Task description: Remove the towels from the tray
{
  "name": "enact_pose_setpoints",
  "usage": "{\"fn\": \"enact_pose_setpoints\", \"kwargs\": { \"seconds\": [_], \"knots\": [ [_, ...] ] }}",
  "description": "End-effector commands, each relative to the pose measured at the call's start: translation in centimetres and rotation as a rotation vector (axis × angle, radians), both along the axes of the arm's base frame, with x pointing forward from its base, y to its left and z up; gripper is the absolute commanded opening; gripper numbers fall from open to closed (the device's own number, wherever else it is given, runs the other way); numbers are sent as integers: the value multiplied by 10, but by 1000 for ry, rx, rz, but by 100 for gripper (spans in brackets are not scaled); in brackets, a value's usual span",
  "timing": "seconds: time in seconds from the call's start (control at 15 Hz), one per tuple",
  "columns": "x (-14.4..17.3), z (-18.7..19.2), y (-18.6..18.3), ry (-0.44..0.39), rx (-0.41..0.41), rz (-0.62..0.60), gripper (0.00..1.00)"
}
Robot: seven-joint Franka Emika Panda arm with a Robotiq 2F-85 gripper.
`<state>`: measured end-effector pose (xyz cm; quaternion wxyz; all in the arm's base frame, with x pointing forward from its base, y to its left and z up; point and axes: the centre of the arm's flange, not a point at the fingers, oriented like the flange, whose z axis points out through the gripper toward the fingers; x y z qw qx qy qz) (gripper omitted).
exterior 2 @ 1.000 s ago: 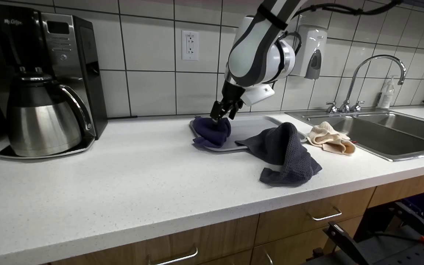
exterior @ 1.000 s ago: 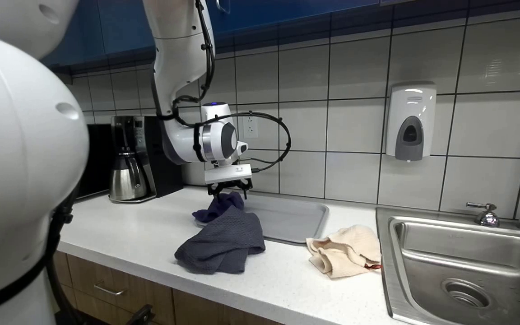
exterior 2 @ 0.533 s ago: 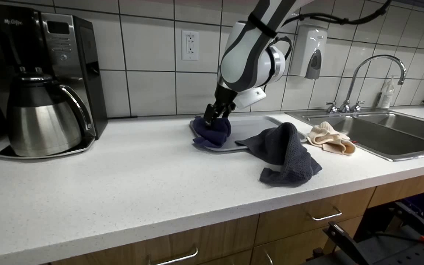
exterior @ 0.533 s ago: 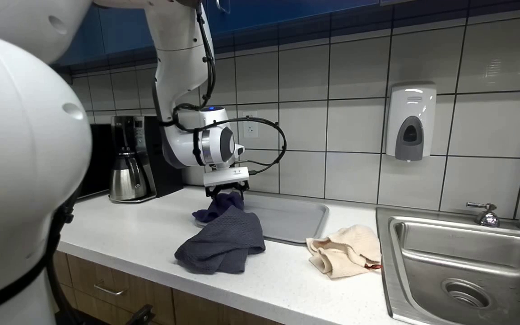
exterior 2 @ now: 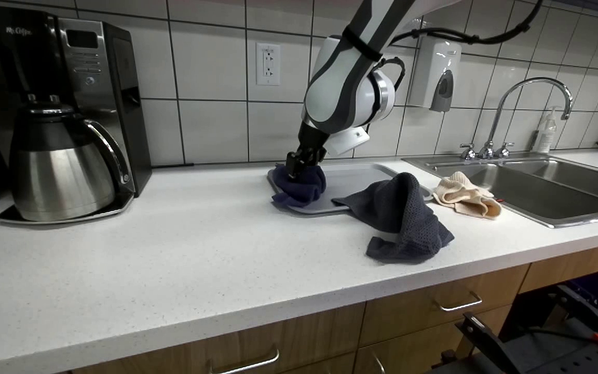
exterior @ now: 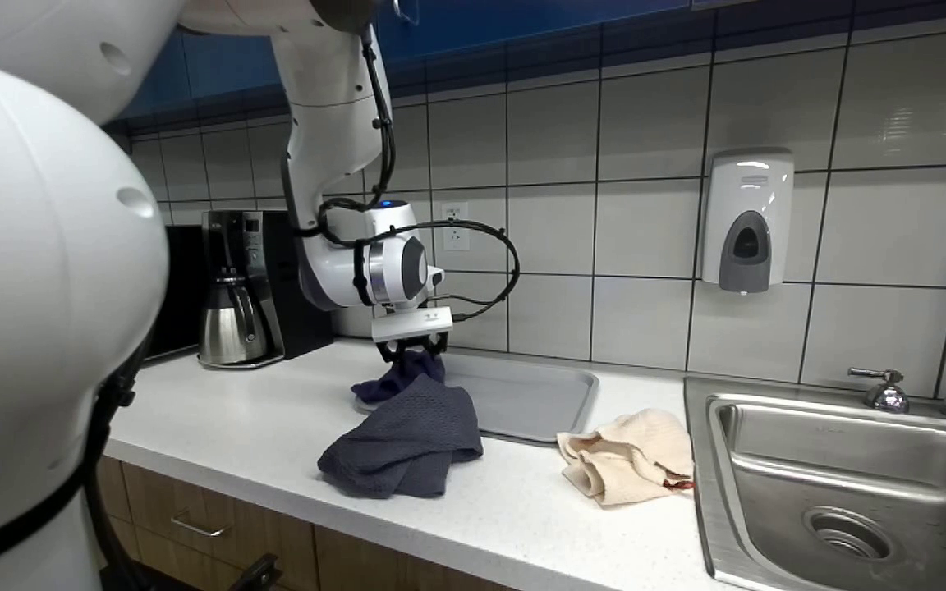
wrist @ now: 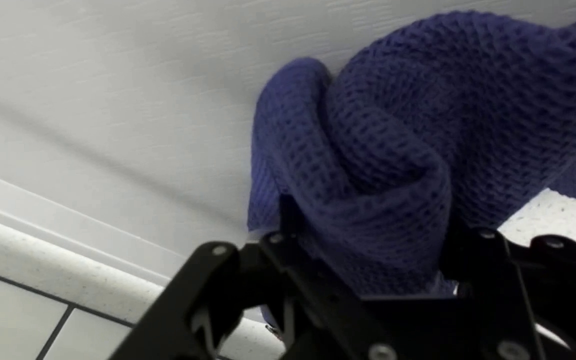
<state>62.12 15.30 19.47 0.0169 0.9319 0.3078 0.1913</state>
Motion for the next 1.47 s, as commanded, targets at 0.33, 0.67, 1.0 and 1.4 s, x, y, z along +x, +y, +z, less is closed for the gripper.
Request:
{"fn": "enact_pose_setpoints", "kwargs": {
  "seconds": [0.33,0.67,1.0,1.4],
  "knots": [
    [8,4,-13,-11,5,9,1],
    [4,14,-24,-14,20,-8,2],
    [-4,30,-35,-32,48,-11,3],
    [-19,49,-32,-50,71,11,3]
  ]
}}
